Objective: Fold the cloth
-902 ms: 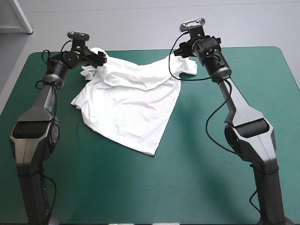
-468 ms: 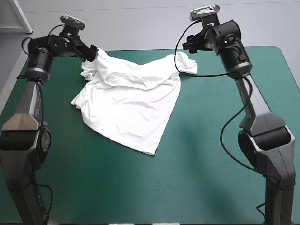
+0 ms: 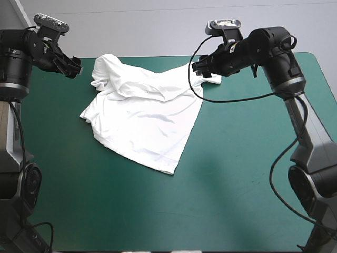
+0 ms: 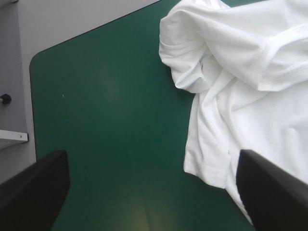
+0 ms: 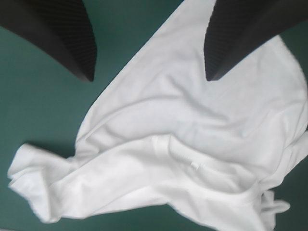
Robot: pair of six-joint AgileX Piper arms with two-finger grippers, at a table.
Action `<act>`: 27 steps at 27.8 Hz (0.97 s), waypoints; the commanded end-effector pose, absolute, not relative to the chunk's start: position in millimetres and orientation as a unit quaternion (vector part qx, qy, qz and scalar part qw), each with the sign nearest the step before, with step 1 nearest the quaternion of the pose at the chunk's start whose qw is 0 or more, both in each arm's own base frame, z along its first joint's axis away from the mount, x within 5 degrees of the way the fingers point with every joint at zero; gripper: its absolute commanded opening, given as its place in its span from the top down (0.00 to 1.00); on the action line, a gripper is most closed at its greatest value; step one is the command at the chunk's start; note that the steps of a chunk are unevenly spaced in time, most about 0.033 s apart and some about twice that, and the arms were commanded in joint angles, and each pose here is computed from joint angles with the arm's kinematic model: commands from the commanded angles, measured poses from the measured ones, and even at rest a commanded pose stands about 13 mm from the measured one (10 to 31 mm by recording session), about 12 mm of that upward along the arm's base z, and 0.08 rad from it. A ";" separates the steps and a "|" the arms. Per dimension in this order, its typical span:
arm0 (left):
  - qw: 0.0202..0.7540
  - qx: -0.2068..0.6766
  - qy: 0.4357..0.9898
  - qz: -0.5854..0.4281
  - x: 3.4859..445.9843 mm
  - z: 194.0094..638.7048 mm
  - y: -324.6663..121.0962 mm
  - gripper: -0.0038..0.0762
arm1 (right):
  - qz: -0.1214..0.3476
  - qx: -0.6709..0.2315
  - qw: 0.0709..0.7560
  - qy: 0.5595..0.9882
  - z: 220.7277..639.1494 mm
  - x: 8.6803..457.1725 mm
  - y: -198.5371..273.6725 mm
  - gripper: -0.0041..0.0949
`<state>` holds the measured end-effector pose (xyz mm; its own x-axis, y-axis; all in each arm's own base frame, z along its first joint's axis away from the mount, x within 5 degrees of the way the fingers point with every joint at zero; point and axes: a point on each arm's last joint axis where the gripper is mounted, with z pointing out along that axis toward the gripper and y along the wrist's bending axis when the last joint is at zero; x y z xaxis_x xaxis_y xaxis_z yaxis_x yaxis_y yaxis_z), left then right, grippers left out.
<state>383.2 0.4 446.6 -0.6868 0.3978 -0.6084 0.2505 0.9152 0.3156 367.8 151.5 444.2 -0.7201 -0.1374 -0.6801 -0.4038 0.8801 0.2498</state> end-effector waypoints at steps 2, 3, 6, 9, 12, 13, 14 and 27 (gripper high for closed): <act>0.361 0.167 0.912 0.097 355.7 464.6 -0.3 0.10 | 0.208 -0.183 0.342 0.898 450.7 324.8 154.5 0.42; 0.357 0.168 0.914 0.092 353.7 461.7 -1.0 0.10 | 0.201 -0.188 0.327 0.904 442.6 317.5 154.7 0.42; 0.342 0.172 0.919 0.091 350.9 449.9 -0.8 0.10 | 0.176 -0.206 0.284 0.920 417.2 296.5 157.4 0.42; 0.333 0.175 0.921 0.097 356.3 430.4 0.1 0.10 | 0.163 -0.225 0.252 0.927 393.9 277.9 161.8 0.42; 0.327 0.179 0.923 0.095 364.1 408.0 -0.3 0.10 | 0.162 -0.233 0.234 0.930 377.1 263.8 165.0 0.42; 0.329 0.180 0.922 0.096 366.1 402.1 -0.4 0.10 | 0.163 -0.234 0.231 0.930 374.5 260.7 165.2 0.42; 0.333 0.180 0.920 0.096 368.5 396.8 -0.6 0.10 | 0.163 -0.237 0.226 0.931 371.4 257.8 165.9 0.42; 0.292 0.127 0.946 0.054 433.3 286.5 13.7 0.32 | 0.176 -0.290 0.189 0.922 361.6 207.9 211.6 0.42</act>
